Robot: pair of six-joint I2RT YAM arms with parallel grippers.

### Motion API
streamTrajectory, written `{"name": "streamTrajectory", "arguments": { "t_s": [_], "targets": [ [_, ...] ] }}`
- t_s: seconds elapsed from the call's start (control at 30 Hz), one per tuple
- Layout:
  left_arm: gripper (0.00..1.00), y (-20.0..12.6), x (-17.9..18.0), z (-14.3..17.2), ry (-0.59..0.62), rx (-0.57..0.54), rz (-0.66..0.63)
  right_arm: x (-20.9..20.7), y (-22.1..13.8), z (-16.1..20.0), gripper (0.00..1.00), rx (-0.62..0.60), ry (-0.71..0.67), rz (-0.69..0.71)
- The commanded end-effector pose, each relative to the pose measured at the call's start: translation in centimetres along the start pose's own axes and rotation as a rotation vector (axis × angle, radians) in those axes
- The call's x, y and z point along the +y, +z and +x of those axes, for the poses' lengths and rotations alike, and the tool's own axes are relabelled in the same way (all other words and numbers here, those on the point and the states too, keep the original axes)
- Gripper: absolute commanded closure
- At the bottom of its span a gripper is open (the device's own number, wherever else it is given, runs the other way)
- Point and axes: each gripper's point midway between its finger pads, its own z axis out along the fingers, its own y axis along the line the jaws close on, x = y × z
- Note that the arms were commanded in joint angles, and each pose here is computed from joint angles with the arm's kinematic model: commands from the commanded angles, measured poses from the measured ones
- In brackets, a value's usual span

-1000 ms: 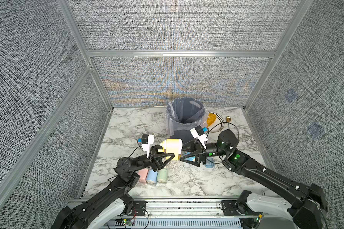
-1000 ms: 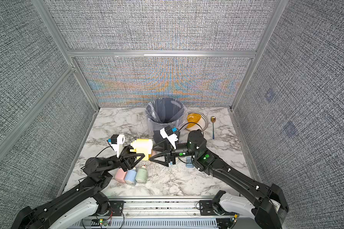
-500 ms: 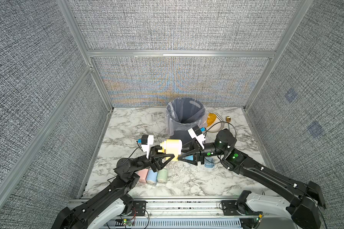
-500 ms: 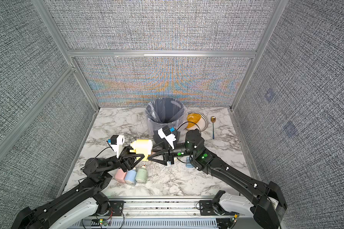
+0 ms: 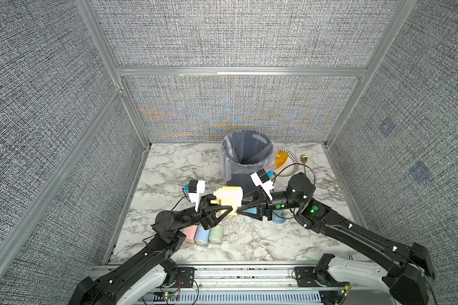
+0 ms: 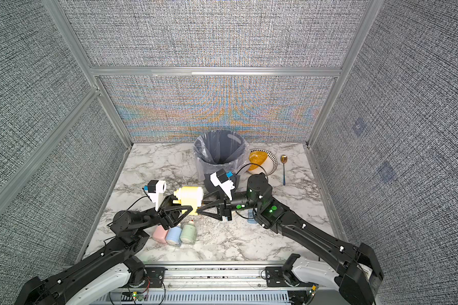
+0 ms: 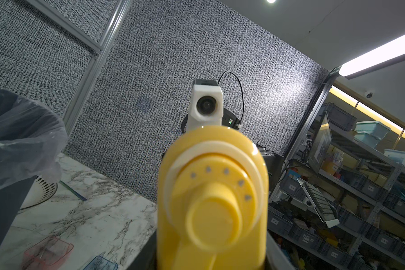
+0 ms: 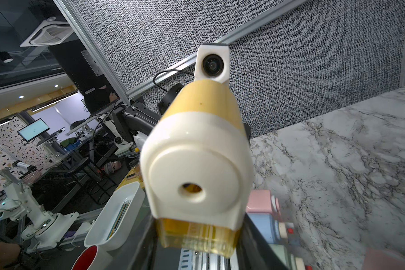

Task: Take out the pencil sharpener tray and clean the shavings
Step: Open the container of the pencil sharpener.

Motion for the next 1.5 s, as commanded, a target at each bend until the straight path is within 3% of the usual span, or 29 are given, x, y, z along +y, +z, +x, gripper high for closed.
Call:
{"name": "streamTrajectory", "arguments": {
  "t_s": [0.0,0.5,0.73,0.9,1.17,1.47],
  "targets": [
    [0.89,-0.1,-0.9,-1.0,0.065,-0.038,0.025,-0.2,-0.4,-0.2,0.54,-0.006,-0.003,0.018],
    [0.89,-0.2,-1.4,-1.3,0.076,-0.044,0.027,-0.3,-1.0,0.4,0.52,-0.003,0.006,-0.003],
    [0.89,-0.1,-1.3,-1.3,0.074,-0.042,0.027,0.0,-0.7,0.2,0.17,-0.005,0.003,-0.026],
    [0.89,-0.2,-1.2,-1.2,0.074,-0.041,0.026,0.1,-0.3,0.1,0.09,-0.003,0.002,-0.036],
    [0.89,0.0,-0.9,-1.0,0.069,-0.033,0.019,0.6,0.4,-0.4,0.13,0.000,-0.019,-0.039],
    [0.89,0.0,-0.9,-1.1,0.070,-0.033,0.020,0.2,0.5,-0.4,0.32,0.003,-0.015,-0.021]
  ]
}}
